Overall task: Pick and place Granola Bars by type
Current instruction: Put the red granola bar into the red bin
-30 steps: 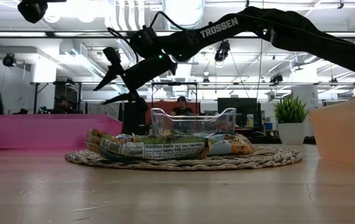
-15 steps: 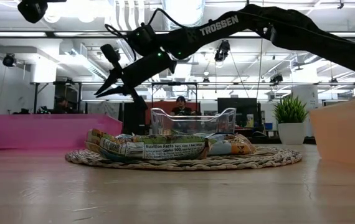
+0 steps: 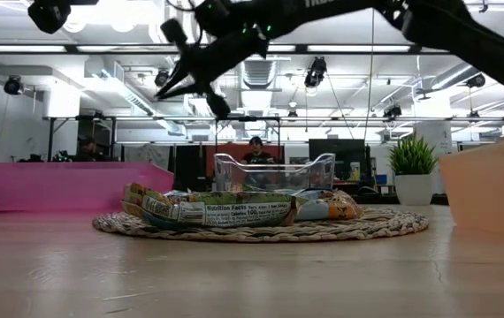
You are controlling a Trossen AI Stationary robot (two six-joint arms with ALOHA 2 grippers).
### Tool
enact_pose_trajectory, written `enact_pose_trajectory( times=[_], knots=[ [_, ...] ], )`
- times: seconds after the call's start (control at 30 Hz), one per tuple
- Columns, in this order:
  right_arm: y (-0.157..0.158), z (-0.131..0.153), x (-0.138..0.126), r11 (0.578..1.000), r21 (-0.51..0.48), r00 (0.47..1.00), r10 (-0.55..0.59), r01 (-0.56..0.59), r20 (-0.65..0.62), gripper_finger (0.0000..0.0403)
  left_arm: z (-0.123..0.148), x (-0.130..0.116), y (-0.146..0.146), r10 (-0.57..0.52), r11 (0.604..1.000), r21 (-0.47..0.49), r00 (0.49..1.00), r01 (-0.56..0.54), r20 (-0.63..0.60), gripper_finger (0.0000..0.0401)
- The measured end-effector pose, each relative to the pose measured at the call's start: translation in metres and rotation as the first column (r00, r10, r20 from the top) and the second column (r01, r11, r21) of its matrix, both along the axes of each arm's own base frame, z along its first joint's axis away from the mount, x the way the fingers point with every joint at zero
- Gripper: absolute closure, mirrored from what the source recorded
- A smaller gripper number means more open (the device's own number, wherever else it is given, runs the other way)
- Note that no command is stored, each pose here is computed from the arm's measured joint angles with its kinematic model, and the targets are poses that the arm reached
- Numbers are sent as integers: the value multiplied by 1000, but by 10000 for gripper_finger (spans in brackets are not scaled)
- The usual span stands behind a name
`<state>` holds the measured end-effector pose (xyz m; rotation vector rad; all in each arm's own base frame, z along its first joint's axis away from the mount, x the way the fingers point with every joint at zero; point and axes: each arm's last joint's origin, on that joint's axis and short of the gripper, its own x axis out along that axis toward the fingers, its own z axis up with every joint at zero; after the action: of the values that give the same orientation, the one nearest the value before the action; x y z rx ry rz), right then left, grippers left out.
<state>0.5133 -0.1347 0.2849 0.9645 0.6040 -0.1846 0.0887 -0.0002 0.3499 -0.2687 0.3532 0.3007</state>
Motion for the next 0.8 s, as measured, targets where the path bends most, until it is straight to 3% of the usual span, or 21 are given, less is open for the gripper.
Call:
enact_pose_trajectory(
  times=[0.37, 0.6, 0.8],
  knots=[
    [40, 66, -41, 933, -288, 977, 210, -215, -48, 394, 3, 17, -2, -1, 1000, -2, 1000, 1, 22, 401],
    [68, 115, -84, 847, -445, 955, 280, -291, -93, 394, 7, 25, -3, -1, 1000, -6, 997, 2, 73, 401],
    [91, 146, -126, 774, -564, 954, 279, -289, -106, 394, 8, 33, -4, -3, 1000, -3, 997, 3, 80, 401]
  ],
)
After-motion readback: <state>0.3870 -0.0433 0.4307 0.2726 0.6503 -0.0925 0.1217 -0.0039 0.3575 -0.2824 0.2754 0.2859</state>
